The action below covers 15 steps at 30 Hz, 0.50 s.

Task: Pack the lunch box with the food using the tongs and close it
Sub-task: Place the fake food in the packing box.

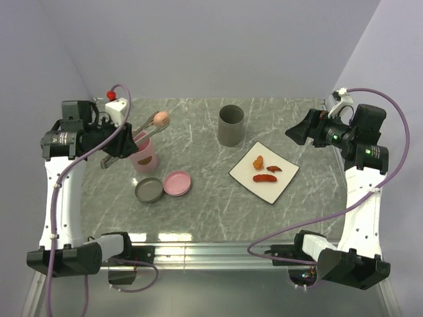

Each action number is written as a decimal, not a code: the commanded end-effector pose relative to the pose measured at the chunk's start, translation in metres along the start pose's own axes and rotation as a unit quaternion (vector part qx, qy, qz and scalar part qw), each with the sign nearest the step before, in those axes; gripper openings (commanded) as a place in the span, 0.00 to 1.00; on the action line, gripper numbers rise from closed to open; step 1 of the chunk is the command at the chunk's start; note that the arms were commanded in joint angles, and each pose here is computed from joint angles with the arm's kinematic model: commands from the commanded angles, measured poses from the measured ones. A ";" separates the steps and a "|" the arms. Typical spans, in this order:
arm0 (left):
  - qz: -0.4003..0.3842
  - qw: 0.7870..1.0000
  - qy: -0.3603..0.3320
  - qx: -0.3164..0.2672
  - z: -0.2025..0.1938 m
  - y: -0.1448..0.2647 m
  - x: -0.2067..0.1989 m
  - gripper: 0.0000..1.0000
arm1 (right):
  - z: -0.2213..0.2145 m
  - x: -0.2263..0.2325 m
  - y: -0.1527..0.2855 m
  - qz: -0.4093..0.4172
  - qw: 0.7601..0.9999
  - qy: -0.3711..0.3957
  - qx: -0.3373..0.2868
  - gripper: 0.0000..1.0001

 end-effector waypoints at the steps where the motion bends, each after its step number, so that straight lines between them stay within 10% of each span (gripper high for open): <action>1: -0.007 1.000 0.018 0.012 -0.019 0.014 0.001 0.34 | 0.006 0.003 0.000 0.015 1.000 0.016 -0.009 1.00; 15: 0.030 0.995 0.068 0.068 -0.065 0.027 0.023 0.34 | -0.001 0.003 0.000 0.020 1.000 0.017 -0.001 1.00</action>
Point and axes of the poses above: each gripper's point midway between its finger pads, its own y axis back along the fingers, its own x axis along the line the jaws close on, z = x × y, the point moved 2 cm from there along y, back along the fingers, and after that the axes turned 12 degrees about -y, right-handed, at the moved point
